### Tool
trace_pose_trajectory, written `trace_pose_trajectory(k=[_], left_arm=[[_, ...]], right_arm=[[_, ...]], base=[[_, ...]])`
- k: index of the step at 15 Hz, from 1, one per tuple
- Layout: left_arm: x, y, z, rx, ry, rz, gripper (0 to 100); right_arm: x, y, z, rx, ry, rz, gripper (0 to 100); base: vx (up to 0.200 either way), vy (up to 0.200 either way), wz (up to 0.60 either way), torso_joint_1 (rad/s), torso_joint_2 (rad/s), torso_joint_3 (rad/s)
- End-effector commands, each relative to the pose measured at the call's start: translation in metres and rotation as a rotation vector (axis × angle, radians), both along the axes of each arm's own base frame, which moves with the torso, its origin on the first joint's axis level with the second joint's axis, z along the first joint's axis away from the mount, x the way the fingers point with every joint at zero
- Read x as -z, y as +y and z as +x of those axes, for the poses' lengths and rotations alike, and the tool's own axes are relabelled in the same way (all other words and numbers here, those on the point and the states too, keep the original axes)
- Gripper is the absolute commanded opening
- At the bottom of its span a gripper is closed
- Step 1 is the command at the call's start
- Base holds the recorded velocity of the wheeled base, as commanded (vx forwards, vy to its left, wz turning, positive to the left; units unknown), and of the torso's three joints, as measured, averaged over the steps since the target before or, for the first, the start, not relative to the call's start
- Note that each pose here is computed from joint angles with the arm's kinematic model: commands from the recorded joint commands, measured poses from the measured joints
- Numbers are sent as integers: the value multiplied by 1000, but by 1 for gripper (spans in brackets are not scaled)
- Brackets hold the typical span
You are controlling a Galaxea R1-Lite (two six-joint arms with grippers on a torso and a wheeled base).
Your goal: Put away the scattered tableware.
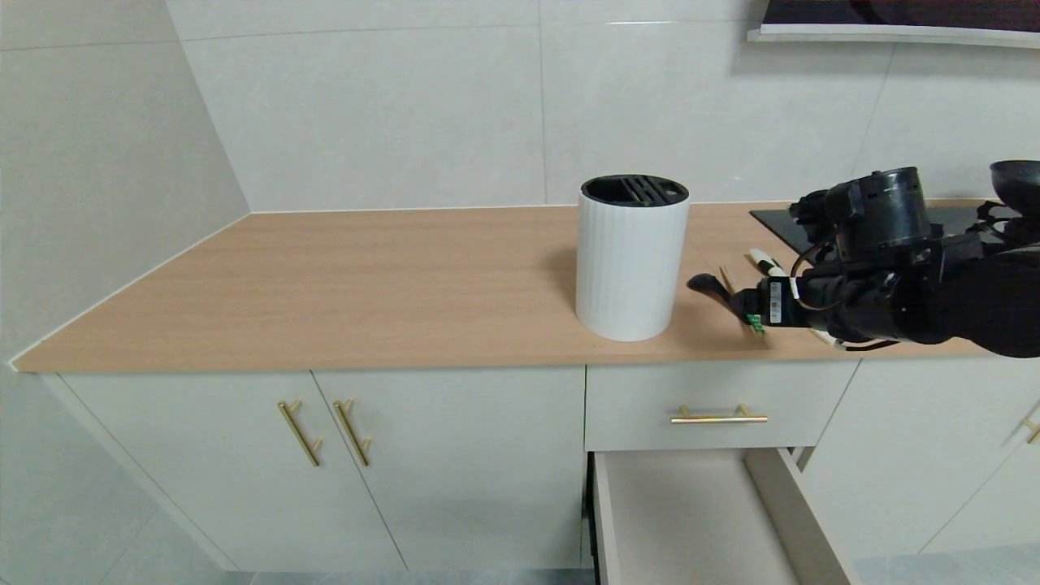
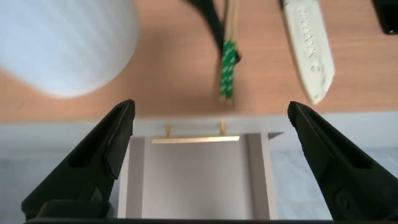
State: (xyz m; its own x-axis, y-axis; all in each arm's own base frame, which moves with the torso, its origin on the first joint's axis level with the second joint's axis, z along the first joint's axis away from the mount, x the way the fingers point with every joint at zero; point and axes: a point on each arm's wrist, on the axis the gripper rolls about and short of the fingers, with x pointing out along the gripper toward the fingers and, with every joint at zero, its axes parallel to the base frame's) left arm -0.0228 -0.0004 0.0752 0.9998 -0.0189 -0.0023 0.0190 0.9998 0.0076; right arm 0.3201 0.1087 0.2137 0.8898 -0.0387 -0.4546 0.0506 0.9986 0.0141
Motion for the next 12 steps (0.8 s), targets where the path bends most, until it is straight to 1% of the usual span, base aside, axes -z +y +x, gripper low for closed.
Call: trace_pose_trajectory(k=[1,3,4,5,8,10,12], left_arm=[[0,0,0,-1,1,0,100],[0,0,0,-1,1,0,100],[0,0,0,-1,1,0,100],[0,0,0,1,1,0,100],[0,0,0,-1,1,0,100],[0,0,0,-1,1,0,100],[0,0,0,-1,1,0,100]], right_arm=[[23,-5,19,30,51,-19,100],[29,-6,26,39,57,-18,100],[42,-7,38,53,73,-22,100],[48,-7,43,58,74,-23,100],[56,-7,51,62,58,-17,100],[62,-6,54,64,68,-21,100],[63,-6,56,64,61,-18,100]], base=[[0,0,0,0,0,0],[0,0,0,0,0,0],[0,0,0,0,0,0],[0,0,0,0,0,0],[0,0,0,0,0,0],[0,0,0,0,0,0],[0,0,0,0,0,0]])
